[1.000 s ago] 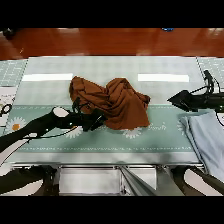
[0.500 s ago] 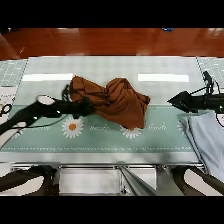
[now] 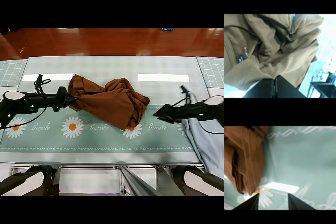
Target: Fold the shirts.
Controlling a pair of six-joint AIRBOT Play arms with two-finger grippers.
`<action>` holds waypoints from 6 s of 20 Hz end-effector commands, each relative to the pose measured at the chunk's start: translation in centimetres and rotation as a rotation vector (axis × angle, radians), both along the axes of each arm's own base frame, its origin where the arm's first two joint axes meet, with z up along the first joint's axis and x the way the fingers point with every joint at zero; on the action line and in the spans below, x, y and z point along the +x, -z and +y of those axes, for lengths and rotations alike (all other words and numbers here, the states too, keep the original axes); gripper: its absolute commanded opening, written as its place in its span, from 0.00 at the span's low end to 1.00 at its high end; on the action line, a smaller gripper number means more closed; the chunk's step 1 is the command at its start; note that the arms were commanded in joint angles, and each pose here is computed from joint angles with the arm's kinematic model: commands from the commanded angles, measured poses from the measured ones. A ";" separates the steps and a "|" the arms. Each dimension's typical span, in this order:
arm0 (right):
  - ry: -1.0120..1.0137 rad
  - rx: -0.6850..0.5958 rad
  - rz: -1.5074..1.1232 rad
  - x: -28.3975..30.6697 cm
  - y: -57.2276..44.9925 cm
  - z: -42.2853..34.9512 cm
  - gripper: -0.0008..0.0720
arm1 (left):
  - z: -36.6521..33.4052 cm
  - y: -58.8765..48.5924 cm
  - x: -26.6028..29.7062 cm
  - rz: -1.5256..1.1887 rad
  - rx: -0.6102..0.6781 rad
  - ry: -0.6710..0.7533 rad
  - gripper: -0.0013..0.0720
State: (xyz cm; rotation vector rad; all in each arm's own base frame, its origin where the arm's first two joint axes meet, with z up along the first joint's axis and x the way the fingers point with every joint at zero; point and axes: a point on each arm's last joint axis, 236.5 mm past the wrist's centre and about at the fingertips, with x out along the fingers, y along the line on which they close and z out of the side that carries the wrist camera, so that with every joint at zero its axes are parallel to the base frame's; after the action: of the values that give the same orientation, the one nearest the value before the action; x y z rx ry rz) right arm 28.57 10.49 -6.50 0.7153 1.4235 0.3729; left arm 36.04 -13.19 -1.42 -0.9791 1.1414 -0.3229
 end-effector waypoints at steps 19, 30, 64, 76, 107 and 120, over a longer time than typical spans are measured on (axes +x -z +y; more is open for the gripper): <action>-0.041 -0.208 -0.791 14.8 -31.4 0.1 0.05 | 8.6 -28.9 6.8 -0.687 0.114 -0.112 0.04; 0.142 -0.522 -1.357 -4.6 -54.9 -4.6 0.05 | 8.7 -54.4 -10.9 -1.326 0.591 -0.294 0.04; 0.106 -0.152 -0.277 21.7 -10.1 -8.9 0.58 | 17.9 -3.1 5.8 0.045 0.512 0.028 0.71; 0.340 -0.128 -0.105 4.5 -2.4 -13.2 0.57 | 16.9 4.4 -11.8 0.306 -0.043 -0.232 0.71; 0.284 -0.149 0.152 -2.8 2.4 -12.9 0.57 | 10.2 6.4 -7.8 0.321 0.020 0.016 0.04; 0.143 0.010 0.049 7.4 4.0 -4.7 0.08 | 10.1 6.1 -7.2 0.302 0.009 0.006 0.04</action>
State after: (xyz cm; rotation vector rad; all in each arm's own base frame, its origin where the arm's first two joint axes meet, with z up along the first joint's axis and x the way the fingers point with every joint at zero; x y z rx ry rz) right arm 33.67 3.23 -10.98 0.8754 1.4096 0.1657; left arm 28.40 -2.93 -7.82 -1.0315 1.4360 -0.1667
